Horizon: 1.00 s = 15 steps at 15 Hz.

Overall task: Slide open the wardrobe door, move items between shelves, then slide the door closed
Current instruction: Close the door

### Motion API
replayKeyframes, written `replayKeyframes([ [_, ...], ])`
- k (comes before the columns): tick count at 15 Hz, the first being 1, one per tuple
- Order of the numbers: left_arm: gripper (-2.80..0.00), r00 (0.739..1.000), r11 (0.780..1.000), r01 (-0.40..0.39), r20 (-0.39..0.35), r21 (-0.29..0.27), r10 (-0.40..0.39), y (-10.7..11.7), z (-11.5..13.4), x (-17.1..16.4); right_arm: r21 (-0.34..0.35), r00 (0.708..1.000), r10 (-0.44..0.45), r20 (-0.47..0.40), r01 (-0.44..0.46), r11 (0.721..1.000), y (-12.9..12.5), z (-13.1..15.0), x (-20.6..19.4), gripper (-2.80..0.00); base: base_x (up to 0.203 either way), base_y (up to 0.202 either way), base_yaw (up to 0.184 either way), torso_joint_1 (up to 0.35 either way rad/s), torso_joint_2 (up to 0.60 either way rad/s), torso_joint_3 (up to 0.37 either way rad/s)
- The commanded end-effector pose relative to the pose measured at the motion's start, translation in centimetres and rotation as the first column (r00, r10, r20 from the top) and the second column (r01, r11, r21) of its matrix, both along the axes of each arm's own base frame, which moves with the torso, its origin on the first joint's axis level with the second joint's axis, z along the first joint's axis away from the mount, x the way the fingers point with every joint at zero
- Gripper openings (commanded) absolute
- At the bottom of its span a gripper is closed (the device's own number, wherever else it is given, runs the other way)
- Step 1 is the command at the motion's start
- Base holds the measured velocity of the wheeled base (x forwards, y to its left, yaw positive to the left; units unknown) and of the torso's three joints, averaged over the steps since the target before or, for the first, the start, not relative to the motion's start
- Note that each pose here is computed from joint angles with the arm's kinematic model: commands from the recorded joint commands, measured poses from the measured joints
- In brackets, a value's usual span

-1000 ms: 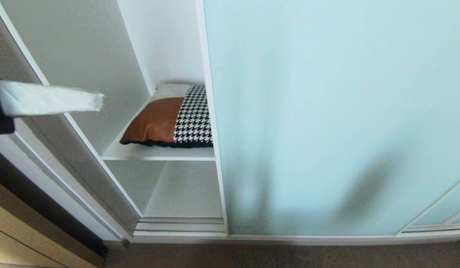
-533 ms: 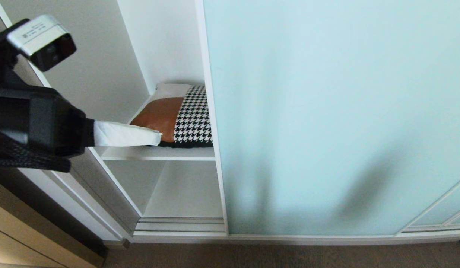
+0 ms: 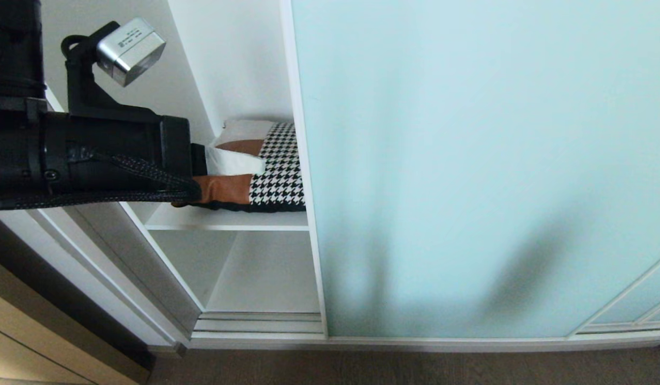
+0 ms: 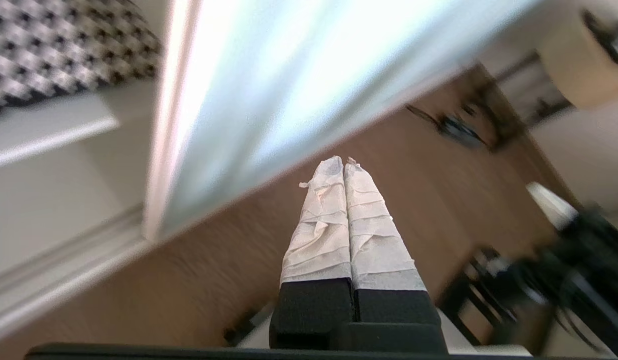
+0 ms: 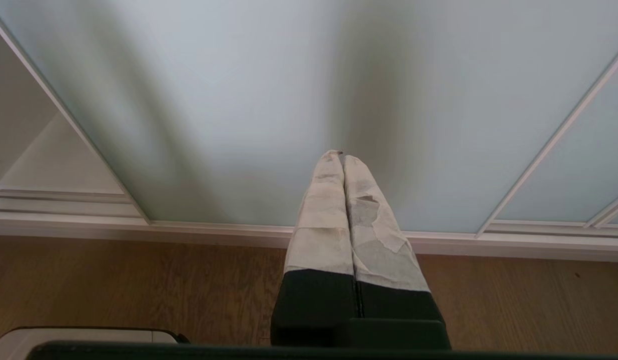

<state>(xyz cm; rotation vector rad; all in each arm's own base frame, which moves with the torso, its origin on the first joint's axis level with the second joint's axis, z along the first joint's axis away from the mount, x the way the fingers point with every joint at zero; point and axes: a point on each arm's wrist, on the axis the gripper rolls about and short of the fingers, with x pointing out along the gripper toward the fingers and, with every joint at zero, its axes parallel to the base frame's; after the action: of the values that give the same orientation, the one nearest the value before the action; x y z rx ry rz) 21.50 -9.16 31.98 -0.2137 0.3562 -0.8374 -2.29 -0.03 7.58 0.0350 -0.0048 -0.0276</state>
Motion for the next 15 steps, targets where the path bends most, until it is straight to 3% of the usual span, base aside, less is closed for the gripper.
replayKeyframes([
  [1,-2.8,1.0,1.0,-0.016,-0.003,0.003,0.016,-0.6,-0.6,1.3,0.0,1.0,0.0,-0.003,0.0,1.0,0.0,0.0,0.0,-2.8,0.0,0.0,0.0,0.0,0.0,0.0],
  [7,-2.8,1.0,1.0,0.014,-0.023,-0.004,-0.014,-2.8,-1.5,2.8,0.0,1.0,0.0,-0.002,0.0,1.0,0.0,0.0,0.0,-2.8,0.0,0.0,0.0,0.0,0.0,0.0],
  [13,-2.8,0.99,0.989,-0.139,-0.024,-0.05,0.138,-4.7,-2.4,6.3,0.0,1.0,0.0,-0.003,0.0,1.0,0.0,0.0,0.0,-2.8,0.0,0.0,0.0,0.0,0.0,0.0],
  [15,-2.8,0.987,0.984,-0.157,-0.044,-0.08,0.153,-4.8,-2.5,6.7,0.0,1.0,0.0,-0.003,0.0,1.0,0.0,0.0,0.0,-2.8,0.0,0.0,0.0,0.0,0.0,0.0],
])
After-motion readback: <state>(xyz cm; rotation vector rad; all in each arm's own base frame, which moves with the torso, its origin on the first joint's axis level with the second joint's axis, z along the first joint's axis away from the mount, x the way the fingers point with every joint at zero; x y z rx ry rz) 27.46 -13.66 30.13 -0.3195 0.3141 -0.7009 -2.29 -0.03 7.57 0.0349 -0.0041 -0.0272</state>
